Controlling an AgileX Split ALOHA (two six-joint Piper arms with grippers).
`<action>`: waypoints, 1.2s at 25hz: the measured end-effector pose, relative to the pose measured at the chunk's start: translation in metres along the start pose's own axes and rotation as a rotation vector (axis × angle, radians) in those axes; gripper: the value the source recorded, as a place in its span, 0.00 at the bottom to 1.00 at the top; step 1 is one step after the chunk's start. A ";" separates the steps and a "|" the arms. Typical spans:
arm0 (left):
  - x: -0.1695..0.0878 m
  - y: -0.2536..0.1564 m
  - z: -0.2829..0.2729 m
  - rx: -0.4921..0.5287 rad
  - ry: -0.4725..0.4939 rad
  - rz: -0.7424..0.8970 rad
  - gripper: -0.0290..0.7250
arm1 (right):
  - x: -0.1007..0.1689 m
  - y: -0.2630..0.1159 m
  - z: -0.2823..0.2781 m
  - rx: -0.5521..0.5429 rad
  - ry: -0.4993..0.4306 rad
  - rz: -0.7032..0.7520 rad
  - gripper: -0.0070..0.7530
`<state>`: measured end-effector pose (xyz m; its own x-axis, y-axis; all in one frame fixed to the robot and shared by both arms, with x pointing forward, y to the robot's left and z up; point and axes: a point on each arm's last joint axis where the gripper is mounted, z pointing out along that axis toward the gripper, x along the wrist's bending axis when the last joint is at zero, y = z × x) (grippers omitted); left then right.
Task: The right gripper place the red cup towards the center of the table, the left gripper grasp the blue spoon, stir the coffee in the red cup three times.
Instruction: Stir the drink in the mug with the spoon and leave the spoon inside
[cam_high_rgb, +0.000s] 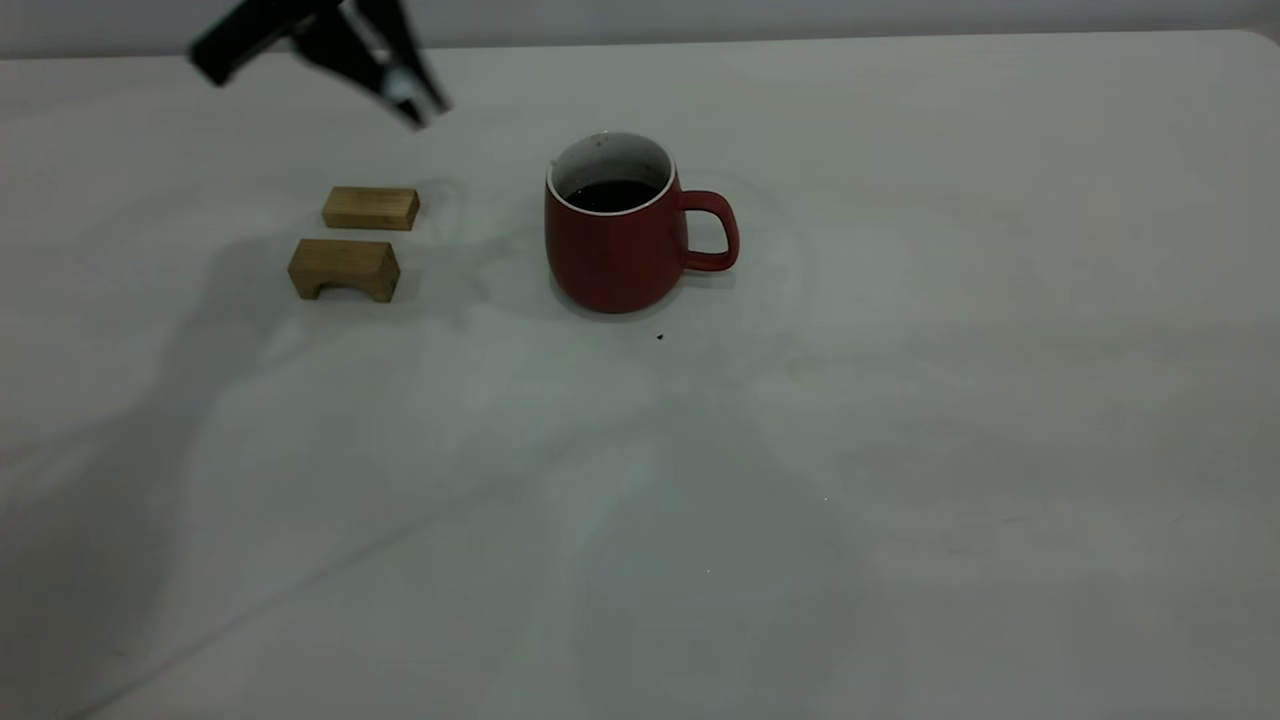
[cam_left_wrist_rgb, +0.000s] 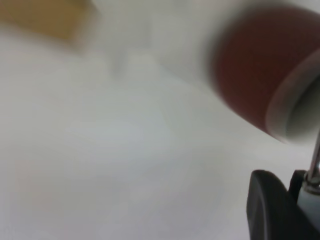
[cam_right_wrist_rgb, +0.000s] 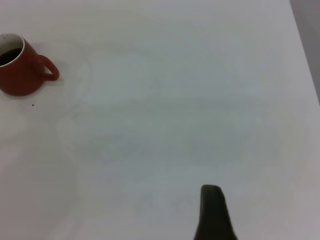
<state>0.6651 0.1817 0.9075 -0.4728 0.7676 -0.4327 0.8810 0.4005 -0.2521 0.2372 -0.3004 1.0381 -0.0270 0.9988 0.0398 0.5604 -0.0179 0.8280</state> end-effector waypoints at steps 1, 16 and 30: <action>-0.005 -0.005 0.000 0.053 -0.051 -0.095 0.18 | 0.000 0.000 0.000 0.000 0.000 0.000 0.76; -0.049 -0.026 -0.015 0.483 -0.418 -0.757 0.18 | 0.000 0.000 0.000 -0.001 0.000 0.000 0.76; -0.068 -0.012 0.030 0.378 -0.526 -1.224 0.18 | 0.000 0.000 0.000 -0.001 0.000 0.000 0.76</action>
<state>0.6864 0.1099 0.9139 -0.9594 -0.2813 -0.0193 -0.1146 0.4518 -0.8847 0.2371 -0.3004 1.0381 -0.0270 0.9988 0.0399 0.5597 -0.0179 0.8285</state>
